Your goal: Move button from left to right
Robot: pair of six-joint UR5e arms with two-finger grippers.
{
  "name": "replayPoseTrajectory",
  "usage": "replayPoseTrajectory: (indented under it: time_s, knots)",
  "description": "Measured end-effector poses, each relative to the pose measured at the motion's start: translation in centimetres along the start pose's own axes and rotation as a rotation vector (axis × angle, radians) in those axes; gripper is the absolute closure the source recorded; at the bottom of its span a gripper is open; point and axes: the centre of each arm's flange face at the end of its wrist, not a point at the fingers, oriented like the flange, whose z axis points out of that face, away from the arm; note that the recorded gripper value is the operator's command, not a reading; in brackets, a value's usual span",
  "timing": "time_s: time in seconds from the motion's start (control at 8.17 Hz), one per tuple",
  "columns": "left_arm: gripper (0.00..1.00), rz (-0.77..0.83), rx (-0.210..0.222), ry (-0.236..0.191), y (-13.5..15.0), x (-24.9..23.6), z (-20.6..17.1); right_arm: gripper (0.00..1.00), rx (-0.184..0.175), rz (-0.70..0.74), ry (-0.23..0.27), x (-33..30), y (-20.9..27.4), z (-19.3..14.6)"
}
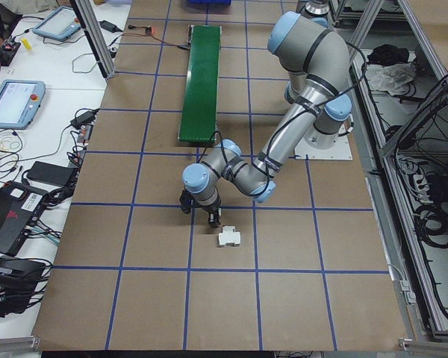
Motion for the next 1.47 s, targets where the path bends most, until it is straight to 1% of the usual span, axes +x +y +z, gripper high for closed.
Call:
replayPoseTrajectory:
  time_s: [0.12,0.24,0.37,0.49,0.73,0.98,1.22,1.35,1.47]
  knots:
    - [0.37,-0.003,0.000,0.001,0.0,0.0,0.0,0.00,-0.002,0.000,0.000,0.0,0.0,0.0]
    - [0.67,-0.005,-0.001,0.003,0.1,0.0,0.1,0.00,-0.002,0.000,0.000,0.0,0.0,0.0]
    - [0.93,-0.006,0.000,0.004,0.1,0.0,0.1,0.00,-0.002,0.000,0.000,0.0,0.0,0.0]
    - [1.00,-0.006,0.000,0.005,0.1,0.0,0.1,0.00,-0.002,0.001,0.000,0.0,0.0,0.0]
    - [1.00,-0.006,0.004,0.002,0.2,0.1,-0.3,0.00,0.004,-0.002,0.000,0.0,-0.1,0.0]
    - [1.00,-0.006,0.016,-0.012,0.5,0.2,-1.9,0.00,0.008,-0.002,0.003,0.0,-0.1,0.0]
    - [1.00,0.002,0.020,-0.018,1.3,1.1,-4.9,0.00,0.000,0.003,0.003,0.1,-0.4,0.5]
    - [1.00,0.018,0.027,-0.026,1.6,2.5,-7.1,0.00,-0.001,0.005,0.003,0.2,-0.7,0.8]
    - [1.00,0.048,0.043,-0.048,1.7,4.8,-10.0,0.00,0.004,0.002,0.006,0.3,-0.9,0.9]
